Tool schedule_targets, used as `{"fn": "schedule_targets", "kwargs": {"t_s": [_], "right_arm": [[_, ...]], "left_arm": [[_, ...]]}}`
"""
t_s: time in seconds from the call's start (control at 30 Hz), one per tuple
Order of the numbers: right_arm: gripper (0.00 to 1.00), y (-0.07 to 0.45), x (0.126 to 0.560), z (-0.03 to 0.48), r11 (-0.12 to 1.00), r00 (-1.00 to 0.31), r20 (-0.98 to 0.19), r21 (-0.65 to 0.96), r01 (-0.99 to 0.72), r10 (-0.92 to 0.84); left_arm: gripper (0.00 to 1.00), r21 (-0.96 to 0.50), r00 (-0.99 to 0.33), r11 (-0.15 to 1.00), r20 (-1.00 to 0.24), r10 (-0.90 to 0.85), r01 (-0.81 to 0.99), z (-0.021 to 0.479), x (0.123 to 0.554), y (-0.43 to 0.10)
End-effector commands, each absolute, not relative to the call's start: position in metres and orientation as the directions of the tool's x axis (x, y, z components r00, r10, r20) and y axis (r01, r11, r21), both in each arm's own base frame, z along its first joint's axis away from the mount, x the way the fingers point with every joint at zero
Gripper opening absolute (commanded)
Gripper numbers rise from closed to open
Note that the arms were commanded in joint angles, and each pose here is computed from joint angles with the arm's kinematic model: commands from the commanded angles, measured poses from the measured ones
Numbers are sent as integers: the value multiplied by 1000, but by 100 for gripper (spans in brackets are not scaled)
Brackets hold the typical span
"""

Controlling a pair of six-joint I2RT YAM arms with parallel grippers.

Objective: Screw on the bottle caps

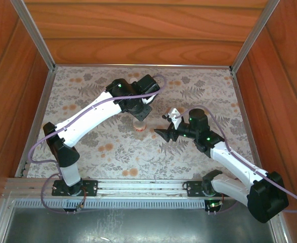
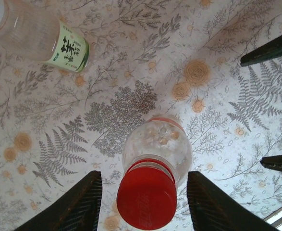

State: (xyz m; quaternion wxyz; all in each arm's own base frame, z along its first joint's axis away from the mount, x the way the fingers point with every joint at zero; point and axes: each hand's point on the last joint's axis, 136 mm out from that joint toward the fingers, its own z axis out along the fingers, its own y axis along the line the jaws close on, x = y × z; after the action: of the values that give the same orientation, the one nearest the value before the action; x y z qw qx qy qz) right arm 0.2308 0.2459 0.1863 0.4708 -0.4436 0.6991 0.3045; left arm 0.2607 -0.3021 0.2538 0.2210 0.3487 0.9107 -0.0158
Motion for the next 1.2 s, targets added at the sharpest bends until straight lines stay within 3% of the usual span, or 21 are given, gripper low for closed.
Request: {"fn": "schedule_targets", "kwargs": {"t_s": [0.0,0.37,0.67,0.9,1.17], "right_arm": [[84,246,227,184,413,-154,-926,-2,-911,-344],[84,246,229,188,425,-167,-927,9,-905,-336],[84,251,233,218,432,-154,-949,21,-902,-276],[83,258,233,258,406,-116,-964,9,-914,-239],[82,272,226,305,371,-51,-977,-30,-928,-207]], "left_arm": [[57,143,-648,757,-431,628,638,267,260,-300],[84,170,-590,797,-587,554,579,308,265,-284],[93,74,-382,812,-855,350,580,320,248,-259],[100,50,-152,737,-967,205,674,291,225,-256],[100,64,-86,661,-977,193,748,239,214,-270]]}}
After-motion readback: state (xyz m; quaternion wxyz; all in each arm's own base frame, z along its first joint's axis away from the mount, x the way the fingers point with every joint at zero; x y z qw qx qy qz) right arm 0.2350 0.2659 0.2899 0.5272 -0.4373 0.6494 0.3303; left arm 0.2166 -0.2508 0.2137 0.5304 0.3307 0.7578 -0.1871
